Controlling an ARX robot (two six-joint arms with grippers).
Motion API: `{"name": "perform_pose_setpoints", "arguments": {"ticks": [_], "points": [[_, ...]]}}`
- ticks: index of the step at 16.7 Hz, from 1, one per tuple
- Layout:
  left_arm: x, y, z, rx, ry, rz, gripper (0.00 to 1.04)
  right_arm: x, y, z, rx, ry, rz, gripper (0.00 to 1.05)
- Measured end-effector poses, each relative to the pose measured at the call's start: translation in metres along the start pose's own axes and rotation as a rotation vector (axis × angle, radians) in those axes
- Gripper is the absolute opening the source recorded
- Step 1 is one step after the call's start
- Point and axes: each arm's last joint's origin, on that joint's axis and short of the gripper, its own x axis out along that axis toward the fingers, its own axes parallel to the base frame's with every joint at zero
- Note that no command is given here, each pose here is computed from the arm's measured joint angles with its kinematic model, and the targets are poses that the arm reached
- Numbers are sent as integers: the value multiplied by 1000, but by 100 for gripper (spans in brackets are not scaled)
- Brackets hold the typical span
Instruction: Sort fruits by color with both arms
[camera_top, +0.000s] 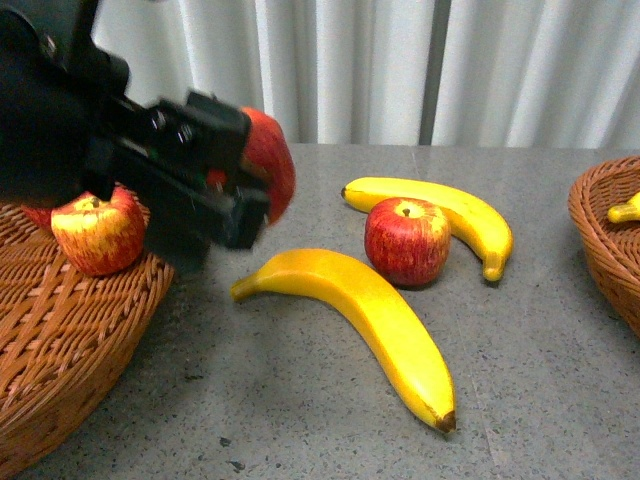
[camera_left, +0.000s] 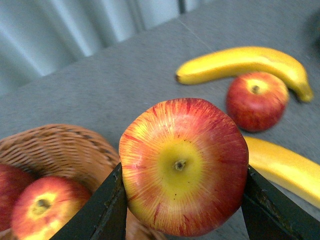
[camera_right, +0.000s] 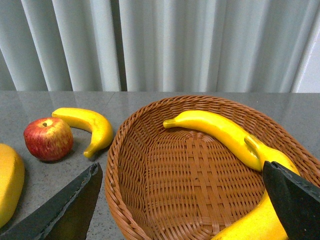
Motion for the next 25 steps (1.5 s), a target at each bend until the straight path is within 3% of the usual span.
{"name": "perform_pose_setpoints", "arguments": {"ticks": [2,5,10,13,15,16,20,23,25], "points": [[-12,20,3,-116,-52,162,56,0,0,0,0,0,0,98],[-37,42,-20,-304,-49,357,56,0,0,0,0,0,0,98],[-71,60,-65,-571,-86,504,56,0,0,0,0,0,0,98],[-65,62,-101,-622,8,518,56,0,0,0,0,0,0,98],[-61,65,-108,-640,30,519,56,0,0,0,0,0,0,98],[-61,65,-108,-642,30,520,56,0,0,0,0,0,0,98],[-71,54,-98,-639,15,470,100,0,0,0,0,0,0,98],[-94,40,-49,-578,-156,413,98,0,0,0,0,0,0,98],[-92,23,-12,-446,-274,259,98,0,0,0,0,0,0,98]]}}
